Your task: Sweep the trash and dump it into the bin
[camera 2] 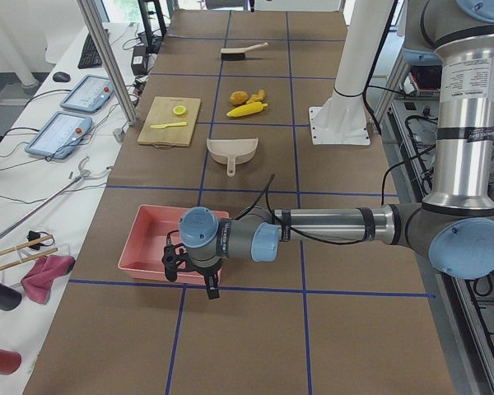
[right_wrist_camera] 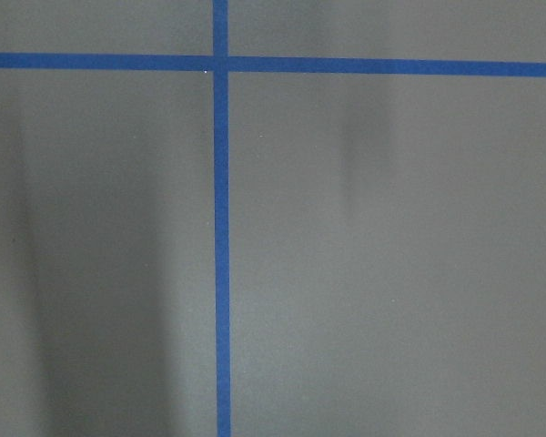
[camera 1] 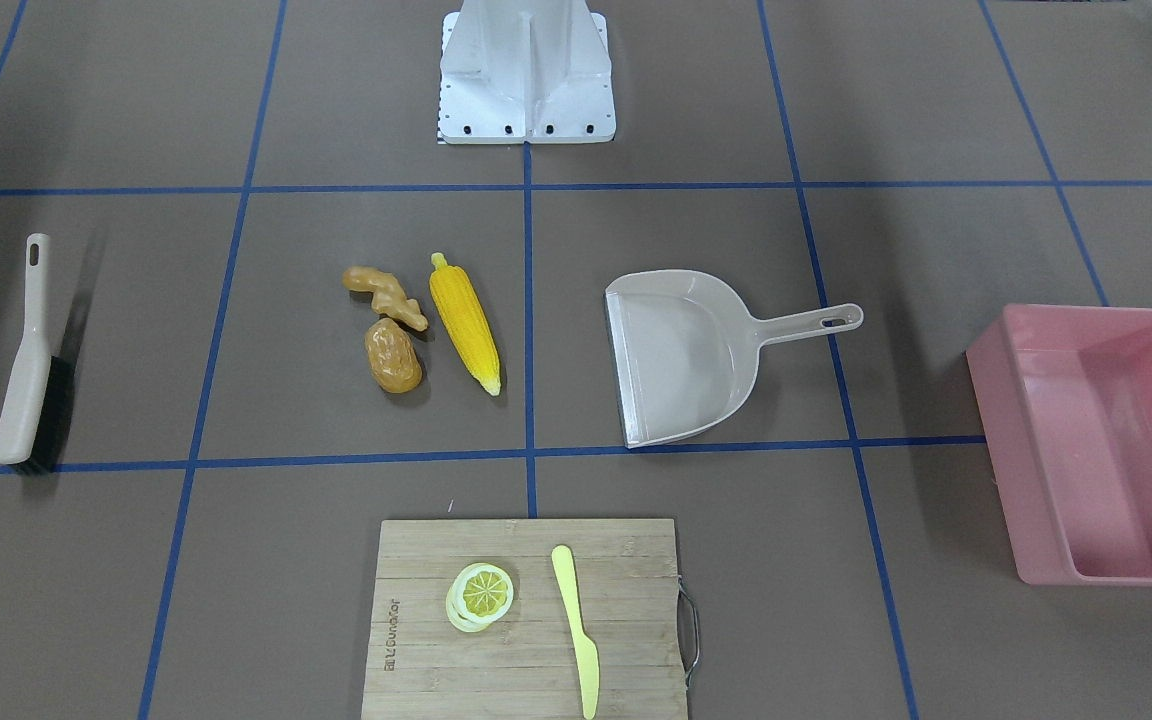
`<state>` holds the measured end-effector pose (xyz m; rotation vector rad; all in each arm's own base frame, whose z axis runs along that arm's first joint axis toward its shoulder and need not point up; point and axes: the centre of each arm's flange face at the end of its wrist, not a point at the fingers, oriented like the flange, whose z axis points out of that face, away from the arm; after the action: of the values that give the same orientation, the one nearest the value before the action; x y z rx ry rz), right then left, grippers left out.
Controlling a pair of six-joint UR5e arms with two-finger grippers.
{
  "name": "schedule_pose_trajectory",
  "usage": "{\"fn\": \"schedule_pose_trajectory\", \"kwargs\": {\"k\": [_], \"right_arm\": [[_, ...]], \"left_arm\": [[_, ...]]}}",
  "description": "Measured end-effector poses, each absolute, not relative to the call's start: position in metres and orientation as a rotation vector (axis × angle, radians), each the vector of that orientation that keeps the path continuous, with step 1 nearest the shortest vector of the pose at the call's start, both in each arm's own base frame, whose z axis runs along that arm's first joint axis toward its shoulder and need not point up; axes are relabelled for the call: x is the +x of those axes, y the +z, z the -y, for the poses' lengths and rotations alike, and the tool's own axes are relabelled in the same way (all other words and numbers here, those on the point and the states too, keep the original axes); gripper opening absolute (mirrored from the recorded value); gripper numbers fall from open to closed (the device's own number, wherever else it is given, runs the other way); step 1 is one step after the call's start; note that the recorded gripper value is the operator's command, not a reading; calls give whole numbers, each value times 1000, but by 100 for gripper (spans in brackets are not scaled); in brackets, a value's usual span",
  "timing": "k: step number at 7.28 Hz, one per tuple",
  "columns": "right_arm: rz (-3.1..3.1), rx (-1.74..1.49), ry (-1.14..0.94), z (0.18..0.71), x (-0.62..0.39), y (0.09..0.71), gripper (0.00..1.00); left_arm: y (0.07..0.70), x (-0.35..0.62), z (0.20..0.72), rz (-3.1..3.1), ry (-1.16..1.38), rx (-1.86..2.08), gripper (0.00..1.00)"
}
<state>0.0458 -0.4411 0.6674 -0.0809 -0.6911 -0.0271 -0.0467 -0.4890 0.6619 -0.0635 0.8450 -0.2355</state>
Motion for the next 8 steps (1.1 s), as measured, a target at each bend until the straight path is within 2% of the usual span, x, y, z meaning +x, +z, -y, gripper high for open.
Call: {"fn": "schedule_pose_trajectory", "kwargs": {"k": [8], "right_arm": [[699, -27, -65, 461, 39, 641, 100]], "left_arm": [[653, -48, 490, -846, -232, -46, 98]]}}
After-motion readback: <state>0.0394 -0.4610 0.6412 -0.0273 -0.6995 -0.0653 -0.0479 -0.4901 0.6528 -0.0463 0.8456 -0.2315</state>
